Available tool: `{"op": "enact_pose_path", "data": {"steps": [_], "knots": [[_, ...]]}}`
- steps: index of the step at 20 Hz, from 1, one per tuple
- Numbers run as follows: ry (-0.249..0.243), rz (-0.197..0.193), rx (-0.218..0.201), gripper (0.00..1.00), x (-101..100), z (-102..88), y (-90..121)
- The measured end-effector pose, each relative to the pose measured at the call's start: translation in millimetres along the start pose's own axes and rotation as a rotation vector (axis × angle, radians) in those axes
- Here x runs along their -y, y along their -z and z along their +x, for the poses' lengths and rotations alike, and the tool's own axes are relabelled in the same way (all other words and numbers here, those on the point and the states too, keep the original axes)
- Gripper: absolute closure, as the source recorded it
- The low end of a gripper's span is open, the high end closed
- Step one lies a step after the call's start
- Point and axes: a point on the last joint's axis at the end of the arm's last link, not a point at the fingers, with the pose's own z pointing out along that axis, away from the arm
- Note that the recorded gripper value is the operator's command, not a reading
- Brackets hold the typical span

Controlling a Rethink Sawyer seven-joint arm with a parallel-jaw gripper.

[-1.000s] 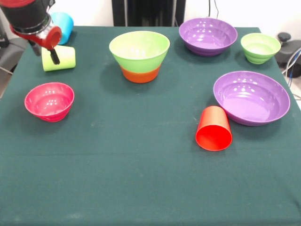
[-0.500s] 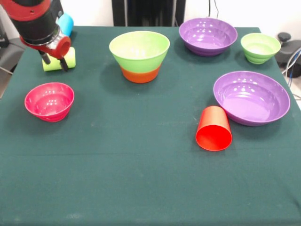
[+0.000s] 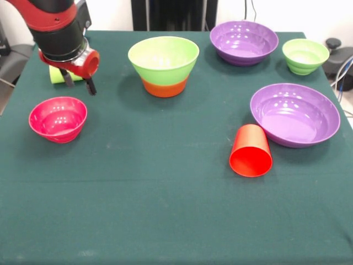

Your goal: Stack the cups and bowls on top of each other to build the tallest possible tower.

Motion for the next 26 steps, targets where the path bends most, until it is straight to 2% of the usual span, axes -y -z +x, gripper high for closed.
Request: {"op": "enact_pose_path", "data": {"steps": [6,10,15,17,19,26], "knots": [[-0.004,-0.034,0.036,0.0,-15,-4.5,2],[0.01,-0.022,0.066,0.0,-22,-4.2,-1],[0.037,0.008,0.134,0.0,-33,-3.2,-8],[0.04,0.012,0.144,0.0,-35,-3.1,-9],[0.055,0.033,0.179,0.0,-38,-1.8,-12],[0.066,0.065,0.227,0.0,-36,-3.3,-16]]}}
